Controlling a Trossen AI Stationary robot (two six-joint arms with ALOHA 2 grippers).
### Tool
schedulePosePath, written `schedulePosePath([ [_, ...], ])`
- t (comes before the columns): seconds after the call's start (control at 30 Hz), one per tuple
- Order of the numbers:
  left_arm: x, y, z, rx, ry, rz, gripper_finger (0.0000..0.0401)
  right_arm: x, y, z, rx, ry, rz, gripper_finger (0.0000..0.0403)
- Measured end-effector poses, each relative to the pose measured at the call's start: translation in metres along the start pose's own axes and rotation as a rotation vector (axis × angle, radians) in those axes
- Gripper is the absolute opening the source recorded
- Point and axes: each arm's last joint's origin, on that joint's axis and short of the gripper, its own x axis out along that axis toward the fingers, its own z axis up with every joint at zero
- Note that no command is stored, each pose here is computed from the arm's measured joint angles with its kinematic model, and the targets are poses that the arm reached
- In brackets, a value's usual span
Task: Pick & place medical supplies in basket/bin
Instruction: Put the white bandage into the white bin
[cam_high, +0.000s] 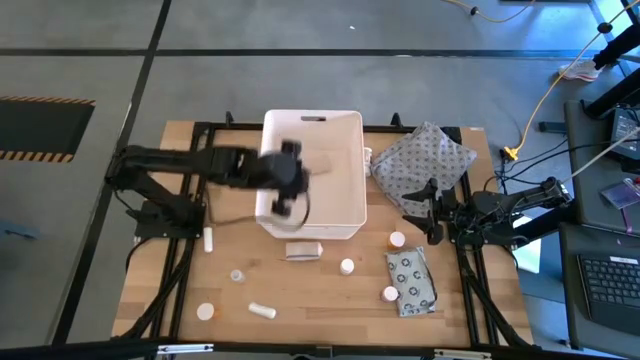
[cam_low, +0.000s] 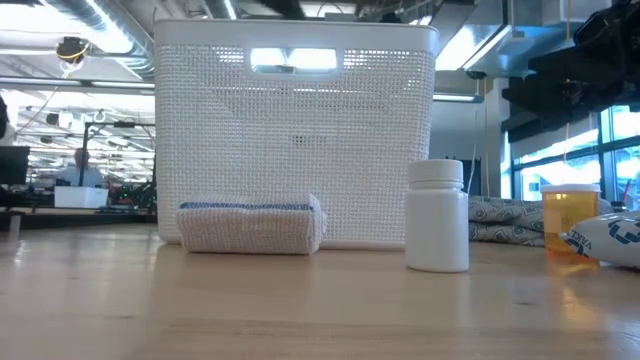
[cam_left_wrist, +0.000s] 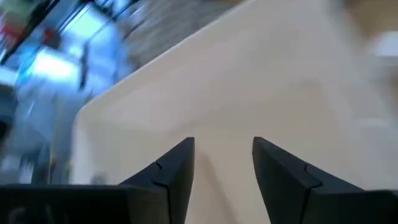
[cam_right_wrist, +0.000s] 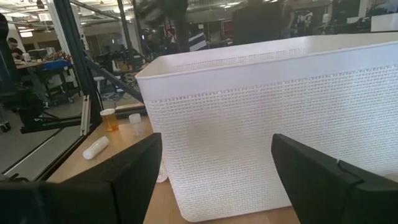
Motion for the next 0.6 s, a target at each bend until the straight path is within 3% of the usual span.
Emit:
schedulePosePath([
  [0.13, -0.009, -0.042, 0.013, 0.132, -0.053, -0.092, 0.0157, 0.0, 0.0, 0.0, 0.0, 0.001, 0.001, 0.0304],
  [0.4, -0.02, -0.104, 0.03, 0.185, -0.107, -0.214, 0.0159, 0.0, 0.0, 0.0, -0.019, 0.001, 0.002, 0.0304],
  [0.6, -0.003, -0.142, 0.036, 0.245, -0.063, -0.267, 0.0159, 0.0, 0.0, 0.0, 0.005, 0.002, 0.003, 0.0304],
])
